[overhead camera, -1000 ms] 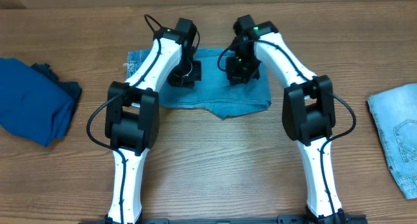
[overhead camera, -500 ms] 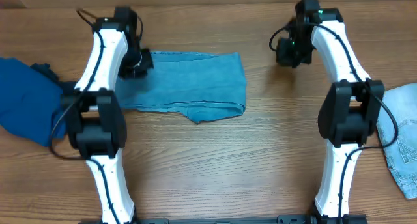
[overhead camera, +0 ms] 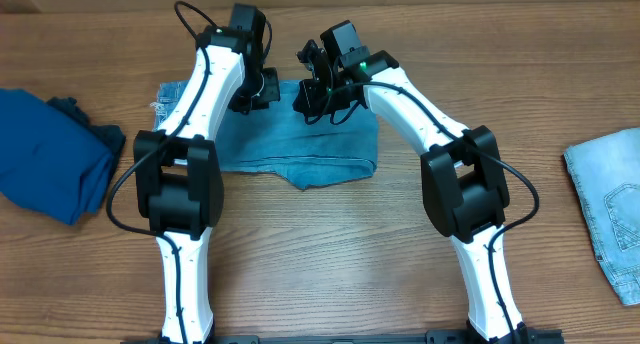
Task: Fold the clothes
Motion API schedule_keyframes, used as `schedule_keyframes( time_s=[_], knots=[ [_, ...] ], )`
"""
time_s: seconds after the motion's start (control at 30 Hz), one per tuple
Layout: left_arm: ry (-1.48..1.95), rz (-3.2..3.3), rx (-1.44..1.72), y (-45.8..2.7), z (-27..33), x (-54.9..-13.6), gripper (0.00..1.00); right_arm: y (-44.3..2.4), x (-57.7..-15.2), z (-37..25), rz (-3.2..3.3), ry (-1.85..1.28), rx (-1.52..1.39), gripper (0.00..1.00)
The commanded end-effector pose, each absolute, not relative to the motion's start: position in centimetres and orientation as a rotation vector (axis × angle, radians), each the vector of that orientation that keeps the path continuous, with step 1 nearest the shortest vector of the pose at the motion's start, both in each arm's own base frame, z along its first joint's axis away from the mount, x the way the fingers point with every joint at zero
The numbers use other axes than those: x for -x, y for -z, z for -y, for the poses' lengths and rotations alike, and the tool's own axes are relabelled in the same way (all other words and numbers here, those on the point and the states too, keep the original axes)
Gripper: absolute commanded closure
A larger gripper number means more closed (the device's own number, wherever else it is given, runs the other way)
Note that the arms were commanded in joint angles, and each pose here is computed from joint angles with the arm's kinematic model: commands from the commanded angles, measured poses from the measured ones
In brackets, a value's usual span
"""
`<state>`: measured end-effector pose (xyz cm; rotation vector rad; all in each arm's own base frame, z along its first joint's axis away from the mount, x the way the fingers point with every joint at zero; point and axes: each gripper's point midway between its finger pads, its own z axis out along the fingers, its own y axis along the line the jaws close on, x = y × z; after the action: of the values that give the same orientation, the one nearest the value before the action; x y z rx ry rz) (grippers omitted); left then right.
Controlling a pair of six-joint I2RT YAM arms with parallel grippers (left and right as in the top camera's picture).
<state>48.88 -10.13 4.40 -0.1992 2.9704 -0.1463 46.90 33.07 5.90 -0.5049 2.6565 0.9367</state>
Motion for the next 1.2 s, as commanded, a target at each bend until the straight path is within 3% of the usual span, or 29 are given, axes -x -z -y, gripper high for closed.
schedule_keyframes(
  time_s=[0.0,0.2,0.43,0.6,0.67,0.77,0.8,0.9,0.97,1.03,1.17],
  knots=[
    [0.088,-2.986,0.290,-2.2,9.0,-49.1,0.96,-5.1,-47.7,-33.2,-2.631,-0.939,0.456,0.96],
    [-0.020,-3.019,0.240,0.3,6.1,-49.2,0.94,-1.4,-50.8,-25.8,-2.703,-0.489,0.244,0.96],
    [-0.022,-3.038,0.363,0.3,1.7,-48.9,0.89,1.1,-52.3,-13.1,-2.806,-0.319,-0.021,0.96],
    [0.068,-3.037,0.348,-1.9,2.5,-49.1,0.90,-0.4,-51.0,-8.6,-2.862,-0.320,-0.050,0.96],
    [0.083,-2.989,0.342,-5.6,2.6,-50.1,0.90,-4.3,-50.6,-9.6,-2.818,-0.459,0.002,0.91],
    [0.108,-2.875,0.349,-13.8,2.6,-50.7,0.86,-8.7,-48.9,-12.2,-2.782,-0.699,0.044,0.59],
    [0.114,-2.816,0.342,-17.2,2.5,-50.7,0.78,-8.9,-48.4,-12.6,-2.792,-0.745,0.046,0.48],
    [0.124,-2.670,0.325,-25.1,2.2,-49.3,0.57,-7.5,-46.6,-12.8,-2.878,-0.767,0.022,0.34],
    [0.139,-2.553,0.311,-30.8,2.0,-47.3,0.43,-6.0,-45.4,-13.0,-2.927,-0.791,0.009,0.32],
    [0.150,-2.465,0.300,-35.2,1.9,-44.7,0.37,-4.0,-44.1,-13.6,-2.973,-0.863,-0.008,0.32],
    [0.141,-2.361,0.297,-39.9,1.4,-41.0,0.22,-1.9,-42.4,-15.5,-2.979,-0.957,0.025,0.32]
  ],
)
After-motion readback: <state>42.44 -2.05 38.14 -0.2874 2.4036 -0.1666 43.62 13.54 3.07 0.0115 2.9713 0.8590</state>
